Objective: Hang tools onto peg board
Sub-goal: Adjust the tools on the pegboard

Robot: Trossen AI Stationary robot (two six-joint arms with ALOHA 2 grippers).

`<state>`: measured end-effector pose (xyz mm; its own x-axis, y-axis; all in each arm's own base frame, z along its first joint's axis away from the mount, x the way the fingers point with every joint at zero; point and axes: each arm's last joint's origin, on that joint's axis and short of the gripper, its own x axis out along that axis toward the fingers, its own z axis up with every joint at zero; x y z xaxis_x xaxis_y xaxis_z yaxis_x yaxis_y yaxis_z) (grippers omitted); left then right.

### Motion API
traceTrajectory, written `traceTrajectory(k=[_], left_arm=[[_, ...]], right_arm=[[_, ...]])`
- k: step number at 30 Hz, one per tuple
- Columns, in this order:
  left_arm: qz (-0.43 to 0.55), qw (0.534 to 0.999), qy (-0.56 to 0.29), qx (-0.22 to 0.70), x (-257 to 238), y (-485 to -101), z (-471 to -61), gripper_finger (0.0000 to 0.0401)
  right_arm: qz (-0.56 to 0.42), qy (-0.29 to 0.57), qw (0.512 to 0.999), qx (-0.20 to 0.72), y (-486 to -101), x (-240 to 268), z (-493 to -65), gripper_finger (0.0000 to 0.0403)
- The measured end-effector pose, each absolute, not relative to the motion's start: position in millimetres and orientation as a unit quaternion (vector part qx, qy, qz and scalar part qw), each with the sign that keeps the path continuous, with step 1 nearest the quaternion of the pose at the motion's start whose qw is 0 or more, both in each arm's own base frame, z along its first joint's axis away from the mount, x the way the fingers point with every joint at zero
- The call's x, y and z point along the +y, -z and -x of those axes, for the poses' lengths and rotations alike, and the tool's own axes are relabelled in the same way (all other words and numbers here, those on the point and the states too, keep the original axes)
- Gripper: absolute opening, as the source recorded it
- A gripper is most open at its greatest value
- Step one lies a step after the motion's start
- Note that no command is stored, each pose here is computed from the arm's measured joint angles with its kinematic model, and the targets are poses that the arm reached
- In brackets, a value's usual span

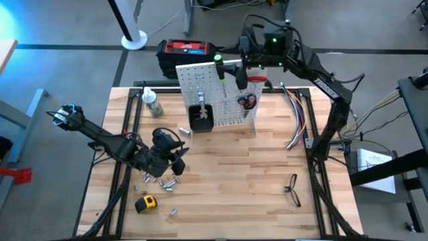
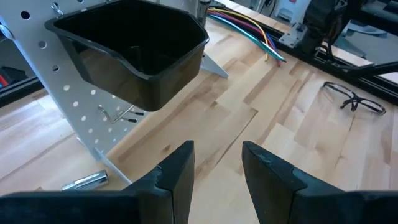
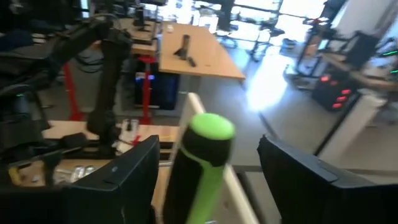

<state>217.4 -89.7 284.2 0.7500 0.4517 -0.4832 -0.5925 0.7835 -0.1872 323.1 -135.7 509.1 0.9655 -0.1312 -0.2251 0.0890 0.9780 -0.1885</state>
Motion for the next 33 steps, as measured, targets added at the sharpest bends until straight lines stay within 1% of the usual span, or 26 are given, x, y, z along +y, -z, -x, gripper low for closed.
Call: traceTrajectory(k=[5,8,11,16,17,23,29,33], left_arm=[[0.167,0.92,-0.284,0.211,-89.7,-284.2,-217.4,0.0125],[0.167,0.92,-0.284,0.211,-89.6,-284.2,-217.4,0.0125],[0.166,0.92,-0.284,0.211,-89.6,-284.2,-217.3,0.0125],[0.166,0.92,-0.284,0.211,-89.6,-284.2,-217.3,0.0125],[0.166,0.92,-0.284,0.211,-89.6,-284.2,-217.3,0.0125],[0.166,0.92,-0.284,0.212,-89.6,-284.1,-217.3,0.0125],[0.166,0.92,-0.284,0.212,-89.6,-284.1,-217.2,0.0125],[0.166,0.92,-0.285,0.212,-89.3,-284.1,-217.3,0.0125]], right_arm=[[0.072,0.022,0.99,0.12,-503.7,-141.1,-327.3,0.0225],[0.071,0.022,0.99,0.119,-503.8,-142.8,-326.5,0.0198],[0.071,0.022,0.99,0.119,-504.0,-142.9,-326.2,0.0165],[0.072,0.02,0.991,0.115,-505.9,-141.6,-324.7,0.0095],[0.074,0.02,0.991,0.114,-506.5,-141.4,-324.1,0.0087],[0.089,0.025,0.99,0.105,-514.4,-137.4,-314.4,0.0087],[0.074,0.066,0.988,0.118,-517.4,-135.8,-306.2,0.0116],[0.049,0.078,0.988,0.121,-516.6,-136.5,-305.9,0.0107]])
